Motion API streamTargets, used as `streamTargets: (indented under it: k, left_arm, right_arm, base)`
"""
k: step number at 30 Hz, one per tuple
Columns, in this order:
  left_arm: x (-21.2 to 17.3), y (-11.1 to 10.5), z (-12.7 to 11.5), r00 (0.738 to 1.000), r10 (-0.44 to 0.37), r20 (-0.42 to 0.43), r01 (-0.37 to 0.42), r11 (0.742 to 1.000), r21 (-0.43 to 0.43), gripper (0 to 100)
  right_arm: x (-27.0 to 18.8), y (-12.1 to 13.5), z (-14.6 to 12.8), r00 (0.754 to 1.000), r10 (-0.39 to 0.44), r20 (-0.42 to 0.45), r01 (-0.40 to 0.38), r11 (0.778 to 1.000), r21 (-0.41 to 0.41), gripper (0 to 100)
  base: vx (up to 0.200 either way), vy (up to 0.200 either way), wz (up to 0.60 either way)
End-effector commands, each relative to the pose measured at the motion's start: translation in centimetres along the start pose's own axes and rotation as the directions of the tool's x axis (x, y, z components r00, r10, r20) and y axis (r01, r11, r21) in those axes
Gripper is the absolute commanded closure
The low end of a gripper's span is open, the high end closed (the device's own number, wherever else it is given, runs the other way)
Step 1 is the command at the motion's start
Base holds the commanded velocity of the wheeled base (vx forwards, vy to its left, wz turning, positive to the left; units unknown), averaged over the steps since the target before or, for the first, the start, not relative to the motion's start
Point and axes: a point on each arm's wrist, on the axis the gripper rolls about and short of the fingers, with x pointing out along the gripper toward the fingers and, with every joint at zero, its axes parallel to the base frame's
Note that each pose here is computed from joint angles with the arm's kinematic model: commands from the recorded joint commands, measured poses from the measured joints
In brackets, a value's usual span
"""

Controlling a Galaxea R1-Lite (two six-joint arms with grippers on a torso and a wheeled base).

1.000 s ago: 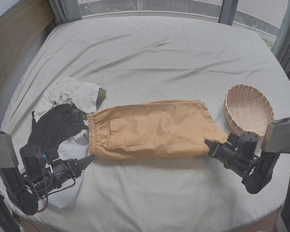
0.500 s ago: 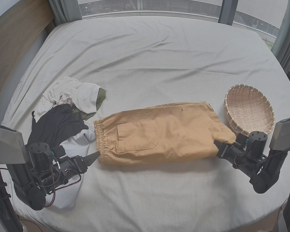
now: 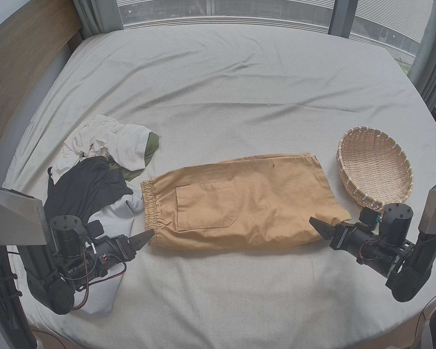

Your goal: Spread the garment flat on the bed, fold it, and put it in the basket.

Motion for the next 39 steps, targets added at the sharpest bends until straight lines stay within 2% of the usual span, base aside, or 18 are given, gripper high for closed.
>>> streamTargets:
  k: [1, 5, 9, 18, 22, 29, 30, 39]
  left_arm:
    - [0.3, 0.0, -0.1, 1.000, -0.004, -0.004, 0.004, 1.000, 0.000, 0]
    - [0.7, -0.1, 0.2, 1.000, -0.014, 0.011, 0.014, 1.000, 0.000, 0]
    - [1.0, 0.0, 0.1, 1.000, -0.016, 0.008, 0.016, 1.000, -0.003, 0]
    - [3.2, 0.3, -0.3, 1.000, -0.026, 0.008, 0.026, 1.000, 0.004, 0]
    - [3.6, 0.4, -0.6, 1.000, -0.028, 0.000, 0.028, 0.999, -0.024, 0]
    - [4.9, 0.8, -1.0, 1.000, -0.028, -0.002, 0.028, 0.999, -0.036, 0]
    - [6.5, -0.7, -1.0, 0.996, -0.092, 0.016, 0.093, 0.995, -0.041, 0]
    - [7.6, -1.0, -1.4, 0.995, -0.101, 0.020, 0.102, 0.993, -0.057, 0]
  right_arm:
    - [-3.0, 1.7, 2.9, 0.990, 0.063, 0.125, -0.060, 0.998, -0.026, 0]
    - [-3.7, 2.4, 4.4, 0.976, 0.101, 0.194, -0.091, 0.994, -0.063, 0]
    - [-3.5, 2.9, 4.8, 0.970, 0.124, 0.210, -0.111, 0.991, -0.074, 0]
    - [-0.6, 4.7, 3.4, 0.969, 0.191, 0.157, -0.179, 0.980, -0.082, 0]
    - [0.5, 5.4, 3.0, 0.966, 0.213, 0.148, -0.202, 0.976, -0.085, 0]
    - [0.7, 6.2, 2.7, 0.962, 0.237, 0.138, -0.227, 0.970, -0.086, 0]
    - [0.7, 6.4, 2.5, 0.960, 0.246, 0.132, -0.236, 0.968, -0.084, 0]
    - [0.5, 6.3, 2.2, 0.963, 0.244, 0.119, -0.235, 0.969, -0.079, 0]
  base:
    - [0.000, 0.000, 0.00]
    - [0.000, 0.000, 0.00]
    - [0.000, 0.000, 0.00]
    - [0.000, 0.000, 0.00]
    - [0.000, 0.000, 0.00]
    - [0.000, 0.000, 0.00]
    - [0.000, 0.000, 0.00]
    - [0.000, 0.000, 0.00]
